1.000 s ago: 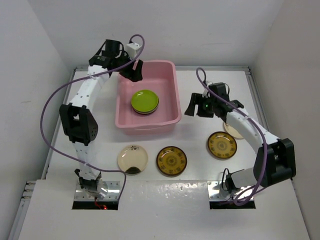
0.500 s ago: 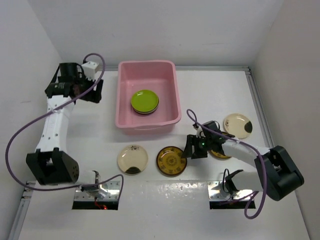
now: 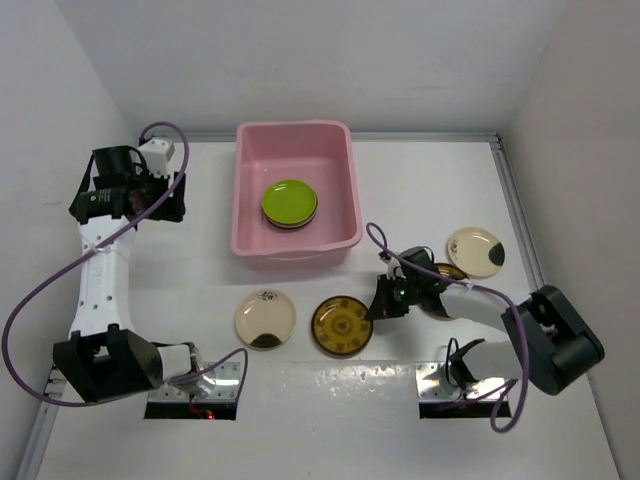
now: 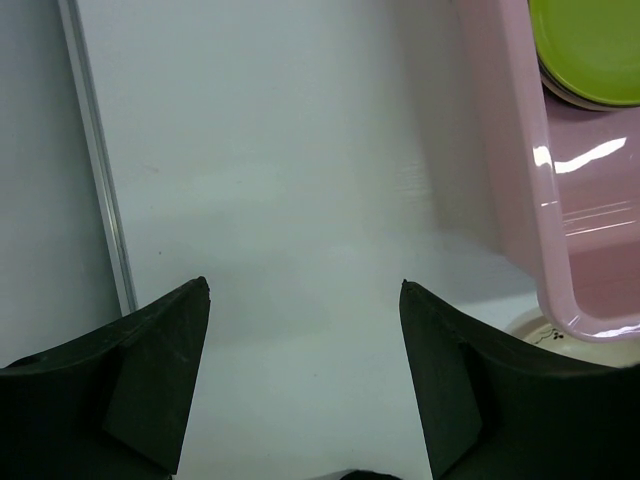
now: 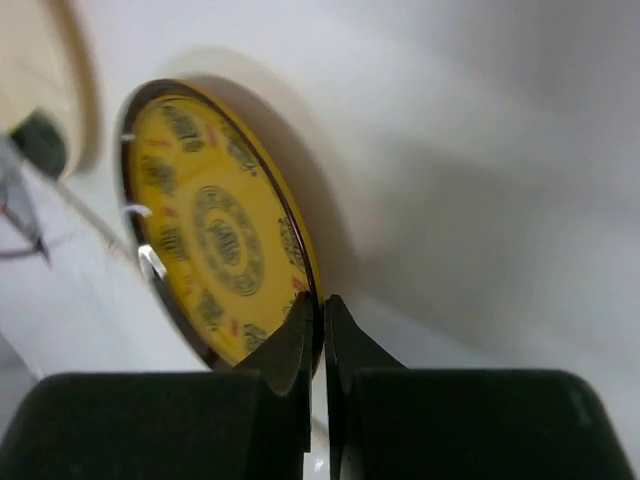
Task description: Place the plates into the plastic bin on the countertop
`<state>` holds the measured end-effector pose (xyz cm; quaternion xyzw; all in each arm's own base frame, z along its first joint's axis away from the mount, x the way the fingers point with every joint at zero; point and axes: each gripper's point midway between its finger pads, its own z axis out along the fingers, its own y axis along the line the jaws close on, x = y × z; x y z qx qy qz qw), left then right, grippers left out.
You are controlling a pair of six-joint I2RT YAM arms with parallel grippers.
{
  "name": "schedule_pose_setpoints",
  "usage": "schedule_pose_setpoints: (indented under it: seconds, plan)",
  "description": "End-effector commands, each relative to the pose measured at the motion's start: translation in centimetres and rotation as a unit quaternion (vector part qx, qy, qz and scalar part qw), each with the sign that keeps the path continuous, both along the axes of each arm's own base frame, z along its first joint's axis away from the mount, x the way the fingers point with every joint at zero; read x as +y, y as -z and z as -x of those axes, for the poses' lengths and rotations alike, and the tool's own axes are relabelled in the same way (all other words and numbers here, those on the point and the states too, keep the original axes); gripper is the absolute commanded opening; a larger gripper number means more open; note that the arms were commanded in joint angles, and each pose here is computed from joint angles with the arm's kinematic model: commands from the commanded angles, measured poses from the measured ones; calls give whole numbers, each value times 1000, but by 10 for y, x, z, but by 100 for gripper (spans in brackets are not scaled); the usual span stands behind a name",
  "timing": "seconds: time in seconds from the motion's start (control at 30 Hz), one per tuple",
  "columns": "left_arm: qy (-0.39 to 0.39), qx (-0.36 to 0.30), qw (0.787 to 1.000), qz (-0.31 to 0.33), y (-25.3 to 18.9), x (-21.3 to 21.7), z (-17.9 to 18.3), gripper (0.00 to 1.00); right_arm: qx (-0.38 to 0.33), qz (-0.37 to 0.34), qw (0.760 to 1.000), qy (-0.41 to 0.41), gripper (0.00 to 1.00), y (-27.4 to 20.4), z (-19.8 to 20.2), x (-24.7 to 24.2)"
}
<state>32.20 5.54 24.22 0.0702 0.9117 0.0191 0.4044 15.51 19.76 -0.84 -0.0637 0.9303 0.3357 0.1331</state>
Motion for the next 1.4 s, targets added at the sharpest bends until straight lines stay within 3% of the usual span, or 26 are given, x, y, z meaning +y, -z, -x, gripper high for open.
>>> schedule_pose_setpoints:
  seconds: [0.0, 0.2, 0.37, 0.5, 0.57, 0.6, 0.63, 0.67, 0.7, 0.77, 1.03, 1.1, 1.17, 1.2, 1.23, 1.37]
  plan:
    - [-6, -35, 999, -1, -14, 6, -3, 78, -38, -15, 995, -90, 0, -40, 11, 10]
    - [-13, -22, 1000, 6, -2, 14, -10, 78, -179, -147, 966, -117, 0, -206, -51, 64]
    - [-21, -2, 1000, 15, 13, 20, -20, 78, -195, -184, 963, -25, 0, -282, -151, 91]
    - [-30, -4, 999, 14, 11, 29, -28, 78, -167, -151, 973, 50, 0, -257, -238, 110]
    - [-36, -1, 999, 15, 15, 34, -30, 78, -172, -153, 971, 71, 0, -262, -273, 122]
    - [-36, 1, 999, 16, 16, 35, -33, 78, -147, -130, 977, 87, 0, -231, -288, 126]
    - [-41, 5, 999, 17, 20, 39, -36, 78, -156, -137, 974, 91, 0, -241, -300, 131]
    - [-37, 0, 999, 18, 17, 38, -38, 78, -134, -126, 978, 96, 0, -212, -314, 140]
    - [-37, 7, 999, 21, 22, 39, -39, 78, -142, -124, 976, 105, 0, -215, -324, 142]
    - [-42, 10, 999, 22, 24, 43, -41, 78, -120, -96, 981, 116, 0, -181, -331, 147]
    - [-46, 21, 998, 36, 36, 52, -47, 78, -122, -33, 981, 149, 0, -141, -336, 135]
    - [-42, 20, 998, 39, 36, 50, -48, 78, -118, -25, 982, 147, 12, -131, -332, 132]
    - [-47, 20, 998, 40, 36, 53, -47, 78, -116, -22, 983, 137, 34, -128, -329, 134]
    - [-43, 19, 998, 43, 35, 51, -47, 78, -117, -28, 985, 123, 53, -131, -327, 139]
    - [-43, 19, 998, 43, 35, 51, -47, 78, -122, -29, 986, 112, 61, -135, -327, 140]
    - [-30, 11, 998, 54, 31, 46, -50, 78, -191, -10, 978, 87, 73, -181, -325, 139]
